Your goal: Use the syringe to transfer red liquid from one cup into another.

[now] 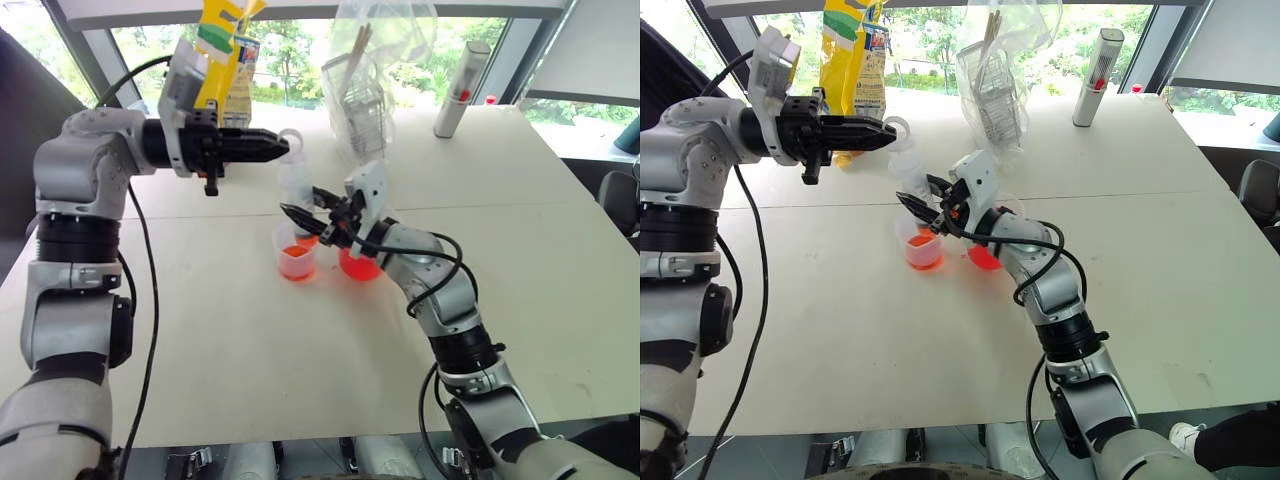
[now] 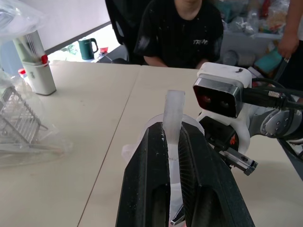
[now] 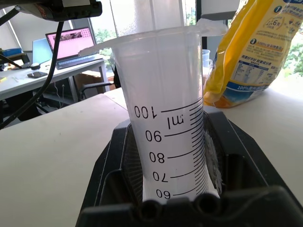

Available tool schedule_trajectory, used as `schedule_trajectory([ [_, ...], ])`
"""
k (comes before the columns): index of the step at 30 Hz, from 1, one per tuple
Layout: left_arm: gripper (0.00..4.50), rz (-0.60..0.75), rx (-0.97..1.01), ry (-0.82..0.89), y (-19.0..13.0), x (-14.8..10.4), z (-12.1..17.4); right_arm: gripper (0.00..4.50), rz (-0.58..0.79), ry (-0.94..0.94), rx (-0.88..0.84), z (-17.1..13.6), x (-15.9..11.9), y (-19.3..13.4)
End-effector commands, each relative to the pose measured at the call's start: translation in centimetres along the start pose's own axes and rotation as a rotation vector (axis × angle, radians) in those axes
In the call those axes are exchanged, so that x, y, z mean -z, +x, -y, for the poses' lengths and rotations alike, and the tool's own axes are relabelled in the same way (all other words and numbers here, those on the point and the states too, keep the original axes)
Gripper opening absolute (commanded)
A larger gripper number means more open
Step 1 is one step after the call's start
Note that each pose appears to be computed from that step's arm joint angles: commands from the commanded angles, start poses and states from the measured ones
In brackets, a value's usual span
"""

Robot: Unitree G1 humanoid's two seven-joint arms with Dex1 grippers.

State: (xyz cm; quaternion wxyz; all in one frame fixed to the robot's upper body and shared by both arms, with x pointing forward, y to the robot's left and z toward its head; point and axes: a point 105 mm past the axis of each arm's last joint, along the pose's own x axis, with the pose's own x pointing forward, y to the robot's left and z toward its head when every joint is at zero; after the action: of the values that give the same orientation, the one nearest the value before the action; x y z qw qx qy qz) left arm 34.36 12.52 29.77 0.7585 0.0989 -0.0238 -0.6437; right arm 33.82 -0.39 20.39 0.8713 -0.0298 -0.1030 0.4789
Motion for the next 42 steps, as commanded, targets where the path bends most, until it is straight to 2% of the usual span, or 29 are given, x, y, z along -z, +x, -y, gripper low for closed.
schedule_trajectory([
  [1, 0.09, -0.051, 0.040, 0.026, 0.7, 0.6, 0.7, 1.38, 0.177, -0.069, -0.058, -1.4, -5.8, 0.8],
  [8, 0.09, -0.088, 0.044, 0.038, 0.7, 1.3, 0.8, 1.38, 0.225, -0.046, -0.062, -1.4, -8.0, 1.1],
  [26, 0.09, -0.160, 0.051, 0.016, 0.7, 3.8, 1.5, 1.38, 0.235, -0.042, -0.058, -1.1, -9.4, 0.8],
  [30, 0.09, -0.160, 0.044, 0.016, 0.6, 3.8, 1.4, 1.38, 0.229, -0.038, -0.059, -1.2, -9.3, 0.8],
  [37, 0.09, -0.119, -0.003, 0.021, 0.0, 2.2, 0.7, 1.38, 0.211, -0.029, -0.064, -1.3, -8.6, 0.9],
  [40, 1.12, -0.096, -0.031, 0.016, -0.5, 1.4, 0.3, 1.38, 0.204, -0.025, -0.066, -1.3, -8.4, 0.9],
  [42, 2.08, -0.084, -0.047, 0.012, -0.7, 1.0, 0.1, 1.38, 0.199, -0.023, -0.068, -1.4, -8.2, 1.0],
])
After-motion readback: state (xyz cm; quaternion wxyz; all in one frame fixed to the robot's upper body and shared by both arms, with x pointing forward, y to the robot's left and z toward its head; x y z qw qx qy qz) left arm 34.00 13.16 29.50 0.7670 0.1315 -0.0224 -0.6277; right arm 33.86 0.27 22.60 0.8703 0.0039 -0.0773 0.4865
